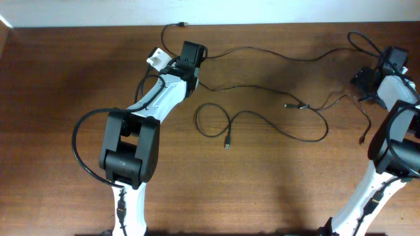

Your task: Untangle cables

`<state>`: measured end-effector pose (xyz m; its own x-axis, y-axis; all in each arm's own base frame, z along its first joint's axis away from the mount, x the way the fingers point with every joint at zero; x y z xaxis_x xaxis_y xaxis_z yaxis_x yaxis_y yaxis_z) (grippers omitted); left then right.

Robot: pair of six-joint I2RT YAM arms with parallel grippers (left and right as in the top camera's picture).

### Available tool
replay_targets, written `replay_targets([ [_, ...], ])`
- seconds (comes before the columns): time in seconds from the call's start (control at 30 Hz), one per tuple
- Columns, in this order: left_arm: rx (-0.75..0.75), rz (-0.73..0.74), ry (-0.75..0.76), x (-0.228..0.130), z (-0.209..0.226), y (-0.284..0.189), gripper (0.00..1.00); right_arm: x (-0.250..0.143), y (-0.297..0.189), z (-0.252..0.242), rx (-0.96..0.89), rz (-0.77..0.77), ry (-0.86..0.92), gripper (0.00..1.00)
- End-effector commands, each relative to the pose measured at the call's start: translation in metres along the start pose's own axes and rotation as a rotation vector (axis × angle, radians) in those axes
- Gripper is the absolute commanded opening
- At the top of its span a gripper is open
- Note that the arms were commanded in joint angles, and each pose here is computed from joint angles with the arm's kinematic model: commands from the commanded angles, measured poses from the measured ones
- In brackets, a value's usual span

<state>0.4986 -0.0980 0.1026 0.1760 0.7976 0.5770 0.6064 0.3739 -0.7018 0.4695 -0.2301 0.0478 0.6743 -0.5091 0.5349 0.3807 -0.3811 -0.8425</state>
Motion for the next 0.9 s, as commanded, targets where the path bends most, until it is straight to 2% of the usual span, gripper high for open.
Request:
replay_targets([
  [0.0, 0.024, -0.014, -0.001, -0.003, 0.006, 0.008, 0.00, -0.005, 0.022, -0.039, -0.081, 0.015, 0.030, 0.96],
  [0.23, 0.024, -0.014, 0.000, -0.003, 0.006, 0.008, 0.00, 0.010, 0.031, -0.126, -0.135, -0.030, 0.163, 0.96],
  [0.37, 0.024, -0.014, 0.000, -0.003, 0.006, 0.008, 0.00, 0.021, 0.031, -0.132, 0.030, -0.068, 0.154, 0.96],
  [0.47, 0.025, -0.015, 0.009, -0.003, 0.006, 0.008, 0.00, 0.028, 0.018, -0.114, 0.192, -0.066, 0.149, 0.94],
  [0.53, 0.025, -0.014, 0.010, -0.003, 0.006, 0.008, 0.00, 0.030, 0.007, -0.107, 0.237, -0.048, 0.145, 0.93],
  [0.67, 0.025, -0.014, 0.011, -0.003, 0.006, 0.008, 0.00, 0.039, -0.048, -0.104, 0.236, -0.027, 0.123, 0.91],
  [0.77, 0.028, -0.013, 0.012, -0.003, 0.006, 0.008, 0.00, 0.042, -0.095, -0.092, 0.261, -0.022, 0.024, 0.92],
  [0.87, 0.027, -0.005, 0.013, -0.004, 0.006, 0.008, 0.00, 0.021, -0.139, -0.061, 0.332, 0.074, -0.086, 0.94],
])
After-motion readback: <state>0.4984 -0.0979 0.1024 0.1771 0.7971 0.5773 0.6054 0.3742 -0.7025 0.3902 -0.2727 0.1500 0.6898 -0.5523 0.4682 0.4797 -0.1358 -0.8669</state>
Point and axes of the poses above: each gripper's point midway between its finger pads, its own y axis out along the fingers, its own z axis along the line the jaws close on, x = y × z, the point moved 5 cm from there along -y, back along the fingers, and after that the axes turned 9 degrees about -y, right-handed, at the moved point
